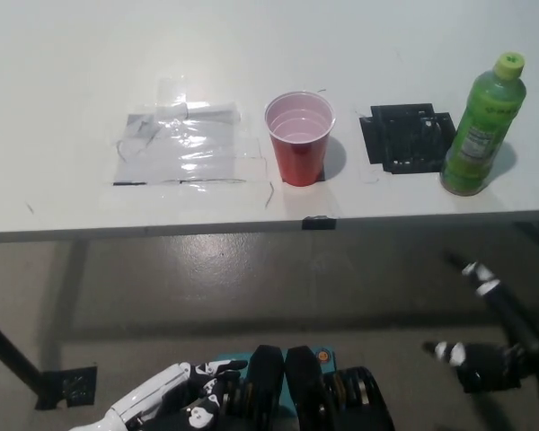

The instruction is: The robot uses its right hand to pick up a bottle kept in the middle of the desk and tilt it into a cup kept next to it to pour water out

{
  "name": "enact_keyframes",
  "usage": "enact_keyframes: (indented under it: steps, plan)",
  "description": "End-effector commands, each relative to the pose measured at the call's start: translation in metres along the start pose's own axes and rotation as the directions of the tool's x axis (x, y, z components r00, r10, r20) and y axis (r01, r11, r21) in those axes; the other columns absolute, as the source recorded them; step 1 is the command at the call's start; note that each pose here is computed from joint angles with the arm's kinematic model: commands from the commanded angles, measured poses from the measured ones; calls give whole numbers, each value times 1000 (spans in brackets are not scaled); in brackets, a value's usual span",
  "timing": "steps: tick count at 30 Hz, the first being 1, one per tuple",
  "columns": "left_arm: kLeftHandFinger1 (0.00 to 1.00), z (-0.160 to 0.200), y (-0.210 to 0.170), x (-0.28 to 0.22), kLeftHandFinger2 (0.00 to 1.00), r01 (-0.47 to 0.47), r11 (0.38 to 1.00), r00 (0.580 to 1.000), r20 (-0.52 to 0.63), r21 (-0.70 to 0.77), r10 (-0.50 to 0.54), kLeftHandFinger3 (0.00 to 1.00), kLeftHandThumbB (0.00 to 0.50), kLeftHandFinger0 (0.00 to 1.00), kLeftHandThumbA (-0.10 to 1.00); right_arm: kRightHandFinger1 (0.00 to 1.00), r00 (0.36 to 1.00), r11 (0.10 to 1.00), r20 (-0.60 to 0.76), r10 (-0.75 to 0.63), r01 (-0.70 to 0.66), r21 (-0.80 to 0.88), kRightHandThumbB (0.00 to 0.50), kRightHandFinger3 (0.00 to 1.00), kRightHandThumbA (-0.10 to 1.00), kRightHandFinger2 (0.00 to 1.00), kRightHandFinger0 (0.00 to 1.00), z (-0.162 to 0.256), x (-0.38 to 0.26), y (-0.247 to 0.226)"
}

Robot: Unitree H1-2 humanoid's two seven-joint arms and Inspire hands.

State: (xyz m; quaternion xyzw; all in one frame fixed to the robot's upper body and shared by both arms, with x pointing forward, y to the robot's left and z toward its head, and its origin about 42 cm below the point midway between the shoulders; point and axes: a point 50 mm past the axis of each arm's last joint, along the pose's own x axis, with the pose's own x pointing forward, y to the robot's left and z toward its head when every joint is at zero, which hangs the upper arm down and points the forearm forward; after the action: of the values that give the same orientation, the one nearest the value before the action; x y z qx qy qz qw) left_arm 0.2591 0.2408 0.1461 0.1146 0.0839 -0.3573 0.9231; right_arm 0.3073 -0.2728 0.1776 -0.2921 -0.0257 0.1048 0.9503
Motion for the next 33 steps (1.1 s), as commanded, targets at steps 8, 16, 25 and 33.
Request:
enact_keyframes:
  steps: [8,16,25,33]
  plan:
    - [1000,10,5,-5,1000,26,999,999,23,19,-27,1000,500,1000,377,1000,928,927,-15,-372,372,47,500,1000,897,1000,1000,30,25,-104]
    - [1000,10,5,-5,1000,27,999,999,25,20,-27,1000,500,1000,377,1000,896,898,-111,-431,438,52,500,1000,933,1000,1000,26,47,-139]
    - [1000,9,6,-5,1000,26,999,999,18,23,-27,1000,500,1000,380,1000,901,909,-150,-408,416,30,500,1000,848,1000,1000,26,98,-155]
    - [1000,12,6,0,1000,42,999,999,21,24,-43,1000,500,1000,354,1000,921,925,-112,-372,378,32,500,1000,825,1000,1000,58,130,-155]
